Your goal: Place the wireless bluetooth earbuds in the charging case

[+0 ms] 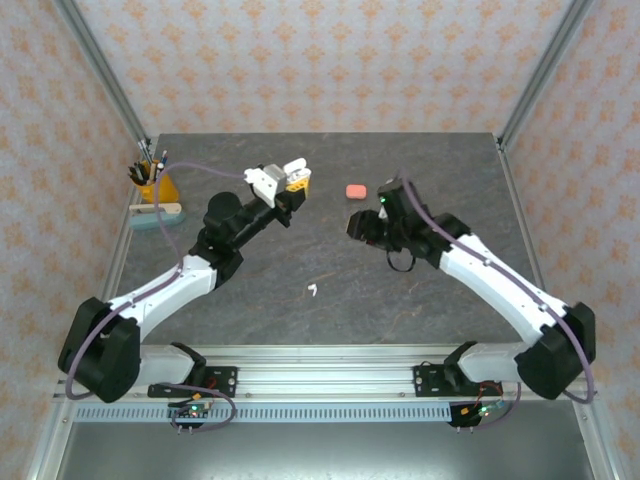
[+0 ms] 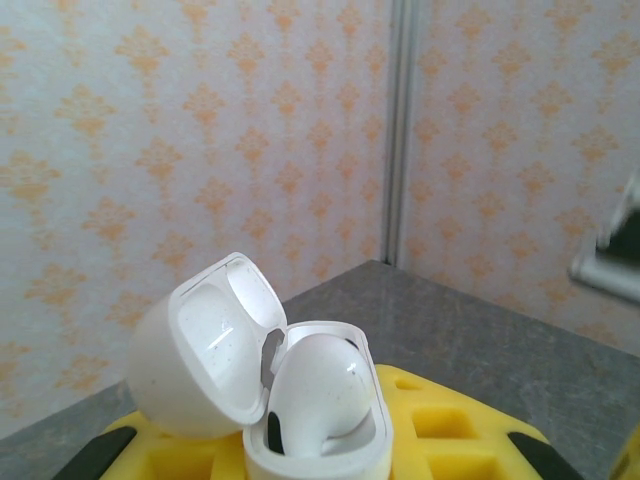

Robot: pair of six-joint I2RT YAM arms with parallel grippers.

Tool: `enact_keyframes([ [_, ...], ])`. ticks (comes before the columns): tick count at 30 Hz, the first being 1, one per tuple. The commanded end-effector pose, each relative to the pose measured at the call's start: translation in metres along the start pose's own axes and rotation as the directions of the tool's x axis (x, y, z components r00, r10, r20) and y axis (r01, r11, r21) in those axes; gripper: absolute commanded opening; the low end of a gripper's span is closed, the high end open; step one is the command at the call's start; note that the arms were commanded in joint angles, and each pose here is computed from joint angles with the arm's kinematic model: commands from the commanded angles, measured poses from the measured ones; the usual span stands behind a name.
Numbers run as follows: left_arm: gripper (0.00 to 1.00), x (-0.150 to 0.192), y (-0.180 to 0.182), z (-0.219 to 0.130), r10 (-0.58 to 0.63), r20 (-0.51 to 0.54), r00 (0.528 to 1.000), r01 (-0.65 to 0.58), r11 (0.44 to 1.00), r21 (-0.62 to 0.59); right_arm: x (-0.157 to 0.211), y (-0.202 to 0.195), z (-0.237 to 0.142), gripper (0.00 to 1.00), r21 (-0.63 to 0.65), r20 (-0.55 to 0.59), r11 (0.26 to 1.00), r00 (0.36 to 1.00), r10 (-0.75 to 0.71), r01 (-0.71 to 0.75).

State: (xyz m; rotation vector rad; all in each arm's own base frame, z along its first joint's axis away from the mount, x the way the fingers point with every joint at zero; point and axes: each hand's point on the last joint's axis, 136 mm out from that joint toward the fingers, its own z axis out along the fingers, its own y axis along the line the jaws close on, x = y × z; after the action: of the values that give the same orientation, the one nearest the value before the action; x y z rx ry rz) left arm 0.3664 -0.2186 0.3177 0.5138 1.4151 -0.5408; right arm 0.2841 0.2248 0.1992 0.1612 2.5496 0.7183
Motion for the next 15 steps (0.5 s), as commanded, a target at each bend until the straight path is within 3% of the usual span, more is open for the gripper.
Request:
enact_keyframes([
  [1,0.00,-0.014,0.018,-0.016,0.035,0.060,0.998,-0.028,0.994,-0.102,0.024,-0.013,0.024,0.60,0.092,-0.045,0.995,0.998,-0.039,0.043],
  [6,0.00,-0.015,0.035,-0.035,0.030,0.080,0.996,-0.014,0.980,-0.198,0.058,-0.015,0.053,0.68,0.207,-0.143,0.968,0.983,-0.113,0.142],
  [11,0.00,-0.022,0.051,-0.051,0.028,0.116,0.993,0.006,0.960,-0.281,0.084,-0.020,0.082,0.69,0.329,-0.221,0.921,0.965,-0.140,0.208],
  [15,0.00,-0.026,0.060,-0.061,0.030,0.133,0.991,0.016,0.945,-0.326,0.099,-0.015,0.101,0.68,0.353,-0.270,0.901,0.949,-0.160,0.252],
])
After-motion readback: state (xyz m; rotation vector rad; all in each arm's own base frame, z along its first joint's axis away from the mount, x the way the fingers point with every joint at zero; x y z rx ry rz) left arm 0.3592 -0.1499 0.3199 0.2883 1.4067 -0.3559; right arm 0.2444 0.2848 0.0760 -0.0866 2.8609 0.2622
